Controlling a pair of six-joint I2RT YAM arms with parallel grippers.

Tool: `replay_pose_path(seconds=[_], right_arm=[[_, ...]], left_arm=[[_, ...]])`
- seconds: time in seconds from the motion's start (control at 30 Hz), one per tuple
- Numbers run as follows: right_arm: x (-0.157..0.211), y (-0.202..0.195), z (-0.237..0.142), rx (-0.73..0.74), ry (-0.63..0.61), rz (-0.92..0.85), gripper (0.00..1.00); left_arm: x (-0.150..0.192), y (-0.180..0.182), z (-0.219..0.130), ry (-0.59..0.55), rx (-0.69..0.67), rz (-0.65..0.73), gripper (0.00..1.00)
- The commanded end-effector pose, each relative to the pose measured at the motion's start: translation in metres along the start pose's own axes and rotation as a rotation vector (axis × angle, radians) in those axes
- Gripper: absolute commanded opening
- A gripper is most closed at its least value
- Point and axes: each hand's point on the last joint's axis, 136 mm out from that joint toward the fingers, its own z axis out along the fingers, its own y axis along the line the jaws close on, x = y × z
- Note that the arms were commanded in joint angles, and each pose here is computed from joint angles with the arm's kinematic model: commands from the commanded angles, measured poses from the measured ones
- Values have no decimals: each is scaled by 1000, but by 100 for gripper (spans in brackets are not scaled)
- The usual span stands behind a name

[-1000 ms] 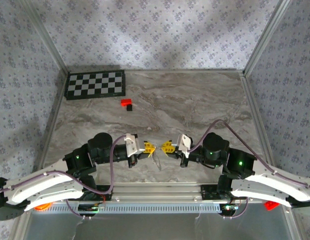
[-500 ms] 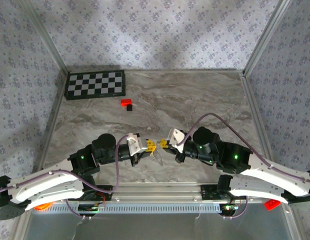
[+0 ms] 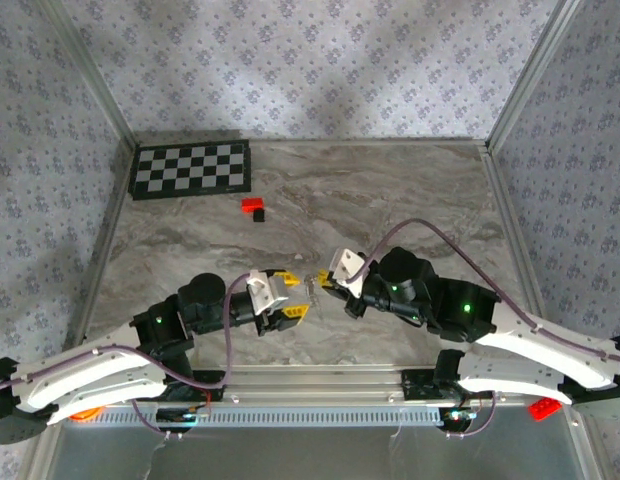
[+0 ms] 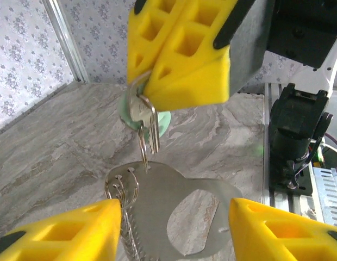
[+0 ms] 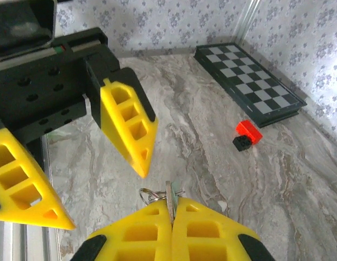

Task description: Put the keys on the keyring

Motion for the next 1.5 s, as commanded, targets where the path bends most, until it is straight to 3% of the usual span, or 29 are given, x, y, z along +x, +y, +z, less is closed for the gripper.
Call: replay_pose_path(seconds=[0.0,0.2,0.53,0.7,1.07,1.47], right_arm=[[-12,-7,-6,12,-15,6,0],[-6,-17,2,43,34,54,0],[9,-71,4,238,100,217,0],[20,-92,7,296,137,294,0],[39,-144,23,407,196,453,0],[23,-184,45,422,153,498,0]], left_arm=[[-13,2,-2,-37,-10,-22,63],[-26,7,-1,-75,-35,-34,81],[-16,18,17,-68,-79,-122,99],[-3,24,24,-42,-110,-134,100],[-2,23,19,-100,-106,-160,99],[-4,24,15,-125,-95,-172,100]])
